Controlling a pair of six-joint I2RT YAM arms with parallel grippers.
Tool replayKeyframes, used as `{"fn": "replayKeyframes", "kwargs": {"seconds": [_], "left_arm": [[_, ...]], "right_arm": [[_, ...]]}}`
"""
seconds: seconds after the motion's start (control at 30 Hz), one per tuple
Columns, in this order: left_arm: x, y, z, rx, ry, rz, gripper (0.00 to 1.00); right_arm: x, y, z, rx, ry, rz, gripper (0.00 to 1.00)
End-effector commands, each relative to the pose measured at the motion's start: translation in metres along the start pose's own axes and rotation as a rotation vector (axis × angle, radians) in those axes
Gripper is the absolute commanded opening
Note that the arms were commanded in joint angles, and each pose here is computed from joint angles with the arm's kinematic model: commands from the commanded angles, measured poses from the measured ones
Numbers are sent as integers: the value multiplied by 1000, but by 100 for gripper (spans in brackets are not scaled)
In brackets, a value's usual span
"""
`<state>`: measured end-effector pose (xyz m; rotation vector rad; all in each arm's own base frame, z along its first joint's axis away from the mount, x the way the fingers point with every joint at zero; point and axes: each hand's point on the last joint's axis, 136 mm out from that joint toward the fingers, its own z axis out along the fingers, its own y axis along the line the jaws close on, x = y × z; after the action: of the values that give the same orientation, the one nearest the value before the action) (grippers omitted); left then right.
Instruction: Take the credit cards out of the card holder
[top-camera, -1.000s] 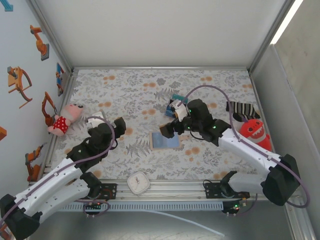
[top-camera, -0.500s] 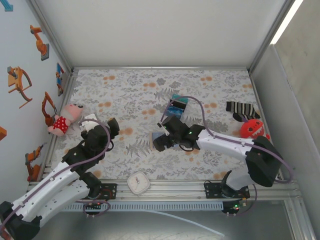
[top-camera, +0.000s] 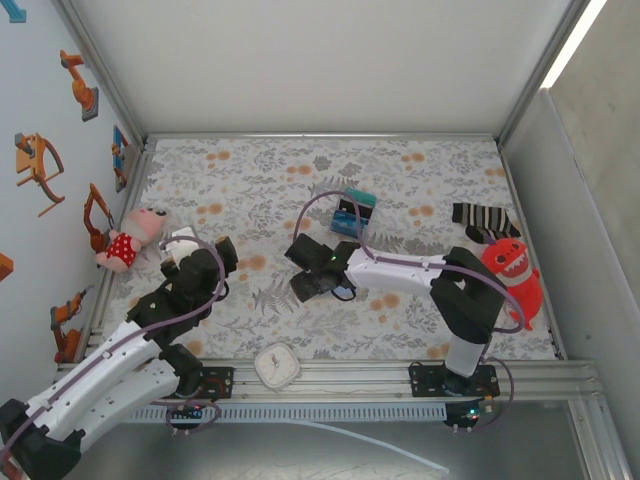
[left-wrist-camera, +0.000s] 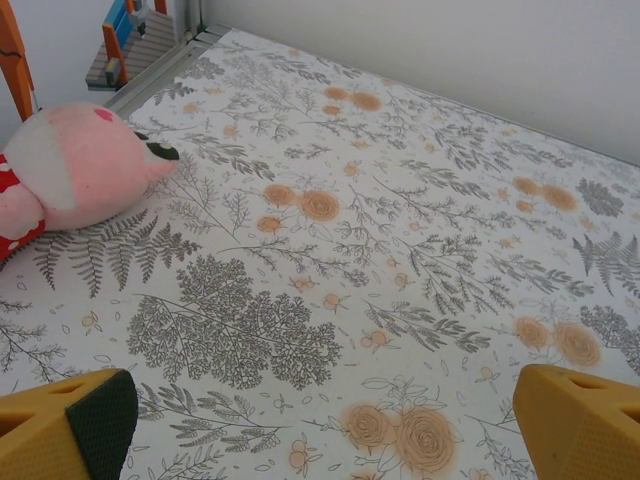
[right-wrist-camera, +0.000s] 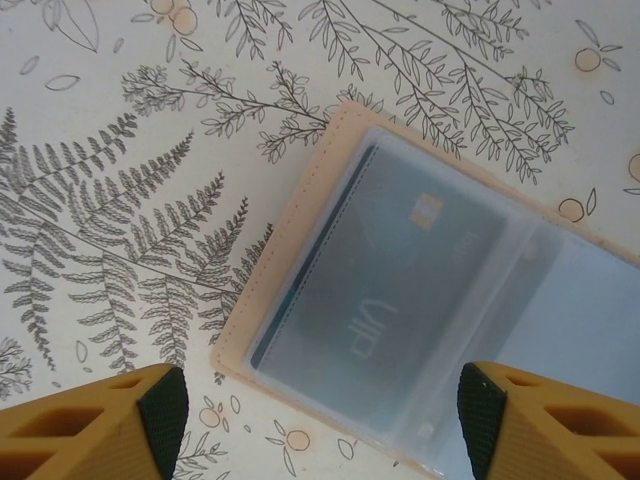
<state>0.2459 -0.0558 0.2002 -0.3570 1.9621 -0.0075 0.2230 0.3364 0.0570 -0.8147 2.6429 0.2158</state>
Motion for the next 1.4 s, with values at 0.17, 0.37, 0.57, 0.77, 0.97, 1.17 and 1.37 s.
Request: {"fn": "replayKeyframes", "kwargs": {"seconds": [0.17, 0.37, 0.57, 0.77, 0.97, 1.17, 1.37], "left_arm": [[2, 3, 5, -43, 9, 48, 97], [2, 2, 6, -45, 5, 38, 97], [2, 4, 5, -44, -3, 28, 97], [4, 4, 6, -49, 1, 29, 97], [3, 3, 7, -52, 5, 36, 97], [2, 1, 7, -52, 7, 39, 97], [1, 1, 7, -57, 16, 49, 97]], "right_arm": [[-2, -6, 12, 72, 40, -20, 69], [-2, -8, 20, 100, 56, -32, 66], [0, -11, 27, 116, 67, -37, 63], [3, -14, 32, 121, 82, -37, 61], [8, -16, 33, 119, 92, -28, 56], [13, -18, 36, 97, 104, -12, 53], [18, -18, 42, 45, 114, 25, 51]]}}
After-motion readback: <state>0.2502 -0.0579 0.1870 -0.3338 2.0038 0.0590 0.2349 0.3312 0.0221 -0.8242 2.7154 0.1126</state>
